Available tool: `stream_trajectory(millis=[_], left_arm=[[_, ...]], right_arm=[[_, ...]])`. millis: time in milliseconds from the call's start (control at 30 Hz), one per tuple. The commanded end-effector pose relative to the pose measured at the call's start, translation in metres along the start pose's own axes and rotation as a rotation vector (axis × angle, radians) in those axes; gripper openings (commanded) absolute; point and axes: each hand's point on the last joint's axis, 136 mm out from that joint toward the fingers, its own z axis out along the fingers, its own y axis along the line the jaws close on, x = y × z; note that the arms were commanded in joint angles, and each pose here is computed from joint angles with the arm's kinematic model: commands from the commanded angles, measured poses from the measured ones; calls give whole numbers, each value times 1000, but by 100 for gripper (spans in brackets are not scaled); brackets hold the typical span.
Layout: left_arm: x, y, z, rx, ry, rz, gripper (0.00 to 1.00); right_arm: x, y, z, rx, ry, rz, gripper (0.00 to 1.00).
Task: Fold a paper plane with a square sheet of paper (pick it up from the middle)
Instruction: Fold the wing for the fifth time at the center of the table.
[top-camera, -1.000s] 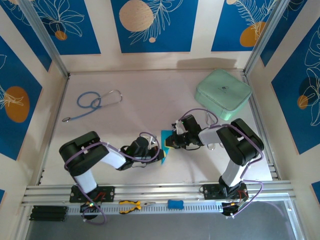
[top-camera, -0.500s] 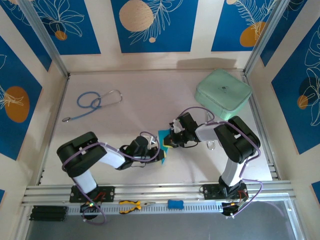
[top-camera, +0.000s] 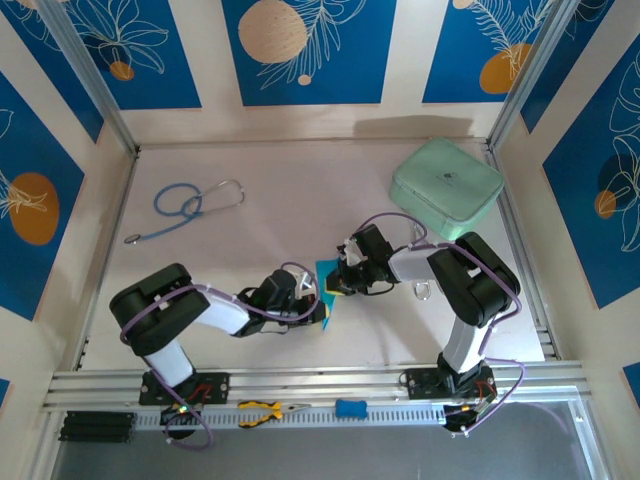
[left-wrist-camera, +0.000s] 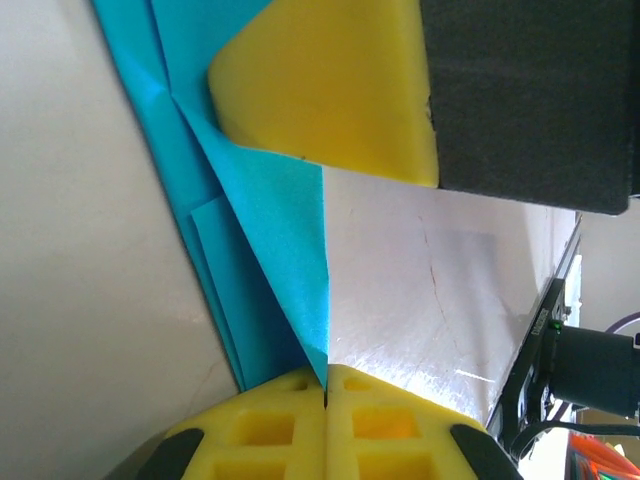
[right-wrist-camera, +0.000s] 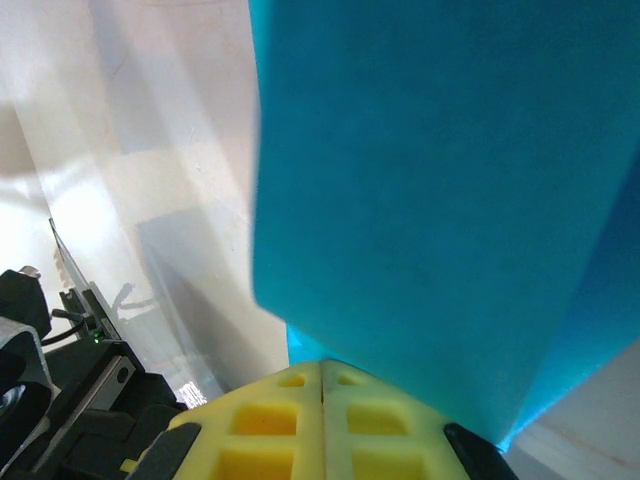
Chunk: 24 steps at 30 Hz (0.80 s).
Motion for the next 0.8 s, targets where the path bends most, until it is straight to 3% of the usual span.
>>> stream_trajectory(millis=[0, 533, 767], left_arm=[[40, 22, -2, -47, 171, -45, 8], [35, 12, -10, -48, 158, -9, 15], [27, 10, -13, -71, 120, 4, 13]], right_arm=[[20, -53, 9, 199, 39, 99, 7], [23, -57, 11, 221, 52, 102, 7], [24, -56, 11, 220, 53, 103, 6]])
